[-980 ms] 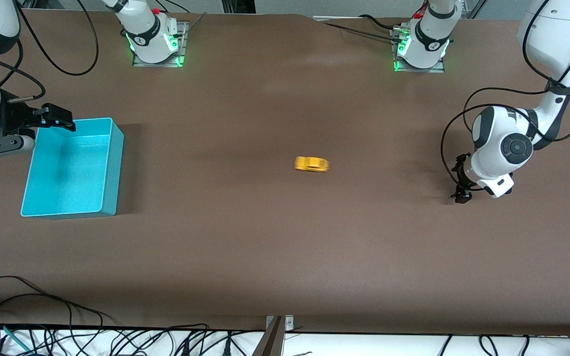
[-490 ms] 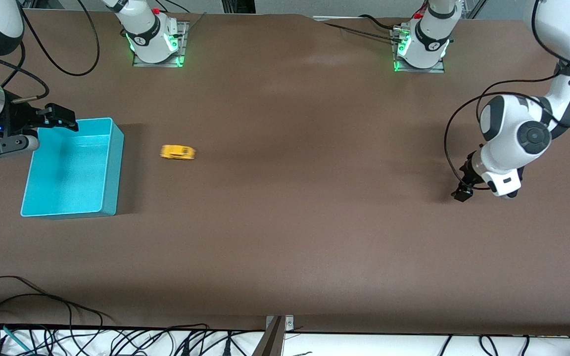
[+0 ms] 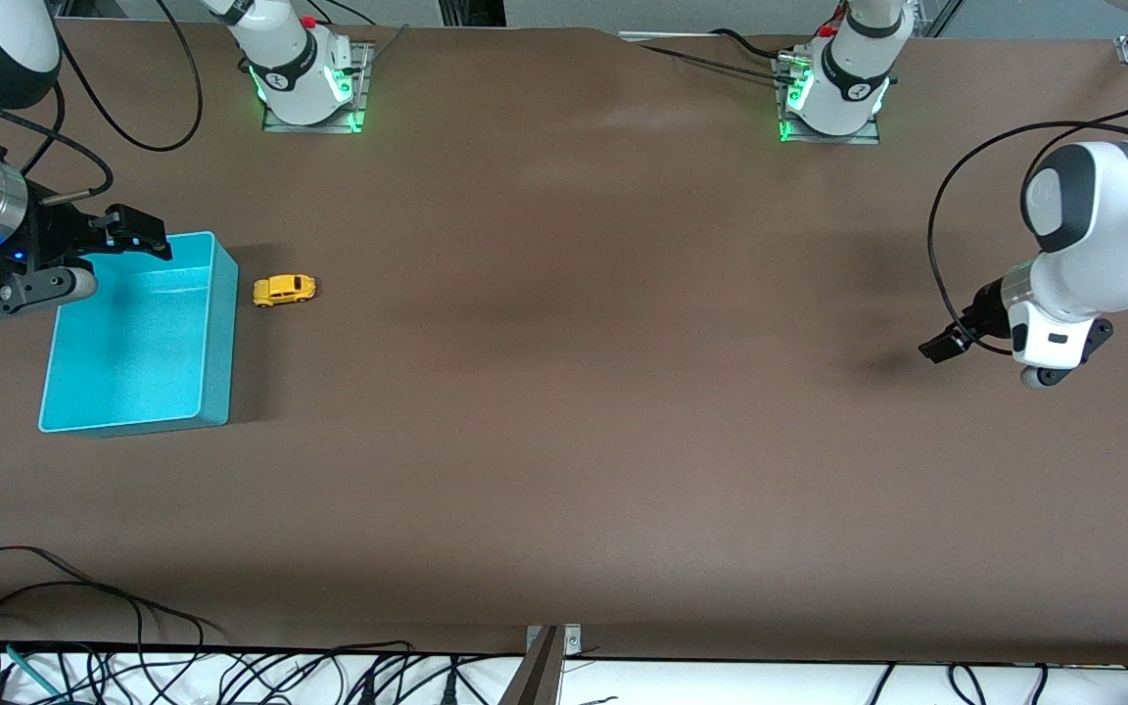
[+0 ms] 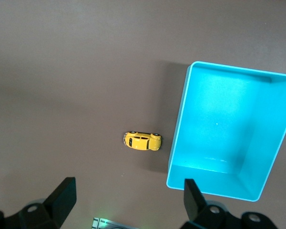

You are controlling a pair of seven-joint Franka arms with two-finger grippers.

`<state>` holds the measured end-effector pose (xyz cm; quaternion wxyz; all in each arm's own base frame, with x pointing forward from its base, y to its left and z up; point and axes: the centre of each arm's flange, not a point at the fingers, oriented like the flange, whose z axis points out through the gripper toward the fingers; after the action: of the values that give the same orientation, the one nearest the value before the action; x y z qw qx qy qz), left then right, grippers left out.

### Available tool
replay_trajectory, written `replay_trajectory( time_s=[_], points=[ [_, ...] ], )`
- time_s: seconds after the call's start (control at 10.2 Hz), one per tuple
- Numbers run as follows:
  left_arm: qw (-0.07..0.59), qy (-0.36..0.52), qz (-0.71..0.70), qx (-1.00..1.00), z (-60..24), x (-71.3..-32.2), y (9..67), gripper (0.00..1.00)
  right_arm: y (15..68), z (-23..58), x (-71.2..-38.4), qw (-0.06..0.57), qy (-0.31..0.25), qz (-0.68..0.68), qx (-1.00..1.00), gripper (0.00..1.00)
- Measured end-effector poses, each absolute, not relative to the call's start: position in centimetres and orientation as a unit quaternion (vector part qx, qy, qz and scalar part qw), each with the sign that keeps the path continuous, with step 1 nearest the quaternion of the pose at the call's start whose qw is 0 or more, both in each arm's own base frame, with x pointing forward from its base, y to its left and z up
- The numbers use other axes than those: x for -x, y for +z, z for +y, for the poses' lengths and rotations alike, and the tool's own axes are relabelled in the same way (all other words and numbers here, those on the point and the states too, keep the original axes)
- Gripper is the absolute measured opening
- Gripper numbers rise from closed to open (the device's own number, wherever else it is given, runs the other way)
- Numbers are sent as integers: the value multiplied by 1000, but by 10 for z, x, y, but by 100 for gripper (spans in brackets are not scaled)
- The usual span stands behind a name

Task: Wind up and store yellow beetle car
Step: 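Move the right gripper over the car beside the cyan bin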

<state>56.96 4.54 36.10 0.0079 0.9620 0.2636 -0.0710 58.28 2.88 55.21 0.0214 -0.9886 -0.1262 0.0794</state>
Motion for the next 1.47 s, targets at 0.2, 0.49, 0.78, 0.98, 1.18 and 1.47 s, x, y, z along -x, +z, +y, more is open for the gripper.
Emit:
replay_trajectory(
  time_s=[0.2,0.49,0.78,0.98,1.18,1.47],
  points=[
    [12,-88,178,-980,45,-571,374,100,552,32,-583,22,79,-129,988,100],
    [15,-101,132,-986,39,-578,402,100,551,63,-580,21,79,-154,985,100],
    [15,-99,116,-988,27,-584,444,100,525,89,-570,20,67,-180,981,100],
    [13,-93,104,-990,17,-580,462,100,494,99,-553,20,75,-212,974,100],
    [12,-94,103,-990,16,-577,466,100,453,84,-541,26,76,-271,959,100],
    [12,-95,104,-990,17,-577,466,100,396,35,-530,39,71,-369,926,100]
  ],
)
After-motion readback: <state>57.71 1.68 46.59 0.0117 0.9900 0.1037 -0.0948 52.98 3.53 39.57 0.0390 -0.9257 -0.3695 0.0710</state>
